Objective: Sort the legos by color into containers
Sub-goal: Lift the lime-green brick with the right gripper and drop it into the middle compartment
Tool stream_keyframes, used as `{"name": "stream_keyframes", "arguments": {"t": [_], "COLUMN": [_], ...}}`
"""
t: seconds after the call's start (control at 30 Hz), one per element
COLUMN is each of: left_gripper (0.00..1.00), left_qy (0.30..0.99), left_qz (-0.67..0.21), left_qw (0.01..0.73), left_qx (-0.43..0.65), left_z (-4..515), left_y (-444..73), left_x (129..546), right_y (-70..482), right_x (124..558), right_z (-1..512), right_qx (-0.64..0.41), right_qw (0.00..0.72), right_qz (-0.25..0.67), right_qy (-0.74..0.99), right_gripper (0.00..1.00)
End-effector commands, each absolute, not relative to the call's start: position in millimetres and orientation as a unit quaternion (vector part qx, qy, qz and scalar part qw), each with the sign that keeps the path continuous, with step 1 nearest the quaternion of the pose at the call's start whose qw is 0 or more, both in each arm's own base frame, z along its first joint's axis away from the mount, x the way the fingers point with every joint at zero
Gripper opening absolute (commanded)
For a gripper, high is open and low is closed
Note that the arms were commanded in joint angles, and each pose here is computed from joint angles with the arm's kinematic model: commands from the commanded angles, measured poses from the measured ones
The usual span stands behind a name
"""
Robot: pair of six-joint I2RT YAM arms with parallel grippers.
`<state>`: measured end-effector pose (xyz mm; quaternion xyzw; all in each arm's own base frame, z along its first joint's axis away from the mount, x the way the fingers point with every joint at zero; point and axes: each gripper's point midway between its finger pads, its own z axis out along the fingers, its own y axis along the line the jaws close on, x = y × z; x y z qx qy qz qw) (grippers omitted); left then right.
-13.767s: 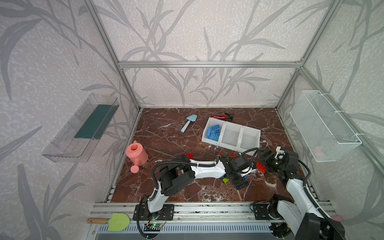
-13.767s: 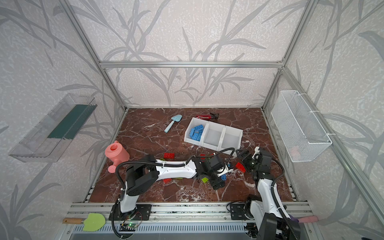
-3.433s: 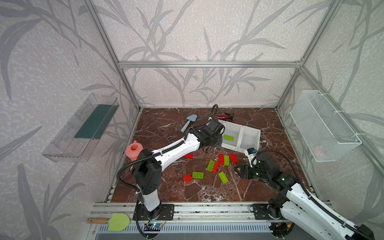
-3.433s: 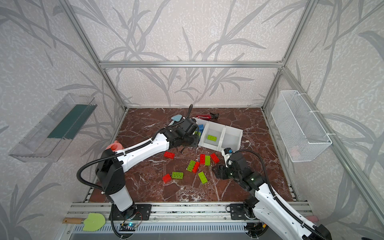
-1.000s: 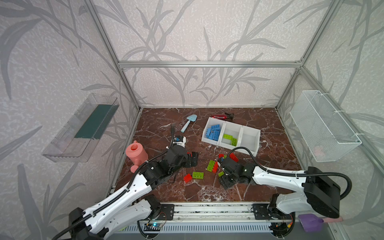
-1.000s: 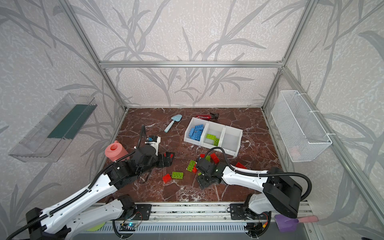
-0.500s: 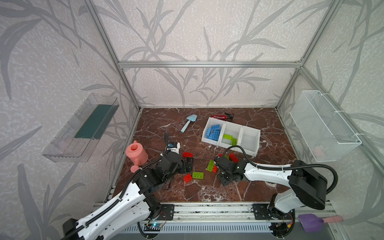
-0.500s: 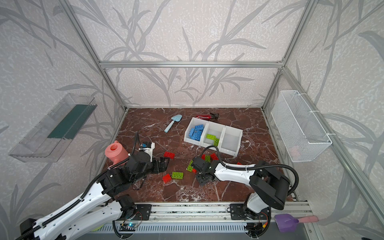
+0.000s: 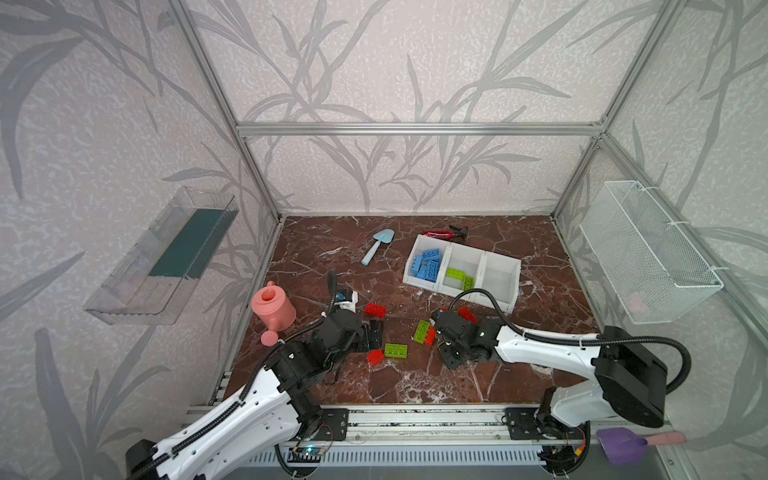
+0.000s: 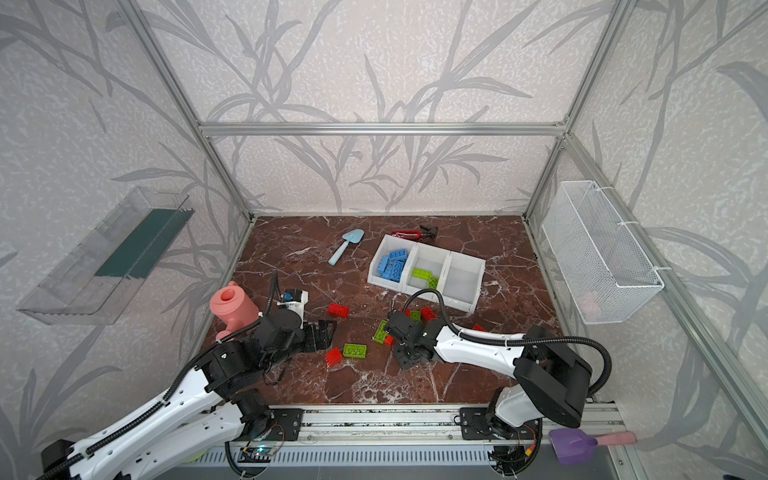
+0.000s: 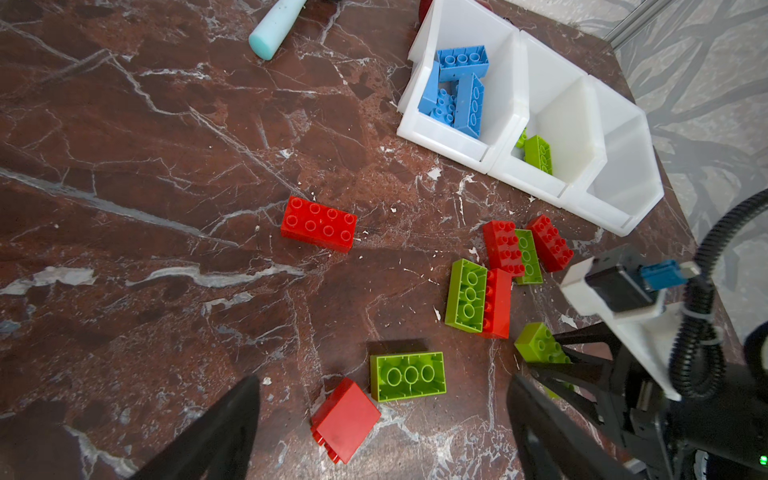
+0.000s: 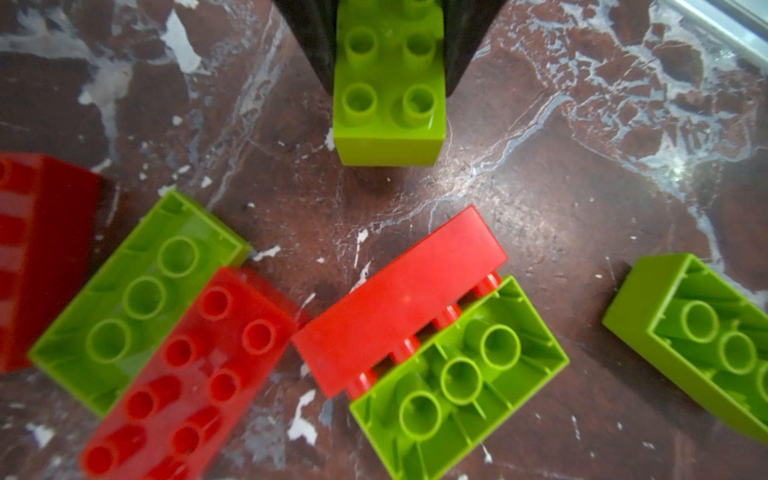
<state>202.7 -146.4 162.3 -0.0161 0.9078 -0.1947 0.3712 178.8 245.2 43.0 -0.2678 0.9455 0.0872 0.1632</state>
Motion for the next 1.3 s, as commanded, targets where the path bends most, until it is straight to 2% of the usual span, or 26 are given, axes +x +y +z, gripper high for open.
{"name": "stream_keyframes", "arguments": {"t": [0.0,0.3,0.47,0.5,0.53,0.83,1.27], "left_gripper": [0.92,0.92,0.92,0.92,0.92,0.92,0.91], "left_qy": [0.908,0.916,0.919,0.919,0.919,0.919,0.923], "left_qz": [-0.194,-0.187,-0.183,-0.184,-0.185,-0.202,-0.221], "left_qw": [0.370,0.354,0.348,0.348,0.347,0.338,0.314], "left_qx": [-0.024,-0.015,-0.013,-0.012,-0.013,-0.015,-0.025], "left_z": [159,143,130,129,127,110,85], "left_y": [-146,-153,-154,-154,-154,-161,-167], "left_x": [203,206,206,206,206,204,198], "right_y": [243,213,187,183,179,162,163], "right_x": [189,238,271,275,281,342,413], "right_z": [70,127,151,153,156,182,146], "right_qx": [-0.250,-0.153,-0.086,-0.146,-0.148,-0.096,-0.066], "right_qw": [0.183,0.248,0.260,0.267,0.271,0.318,0.286], "right_qz": [0.091,0.130,0.145,0.125,0.122,0.097,0.087], "right_qy": [0.946,0.948,0.951,0.944,0.943,0.938,0.952], "right_gripper": [0.26,0.26,0.26,0.23,0.23,0.23,0.23]}}
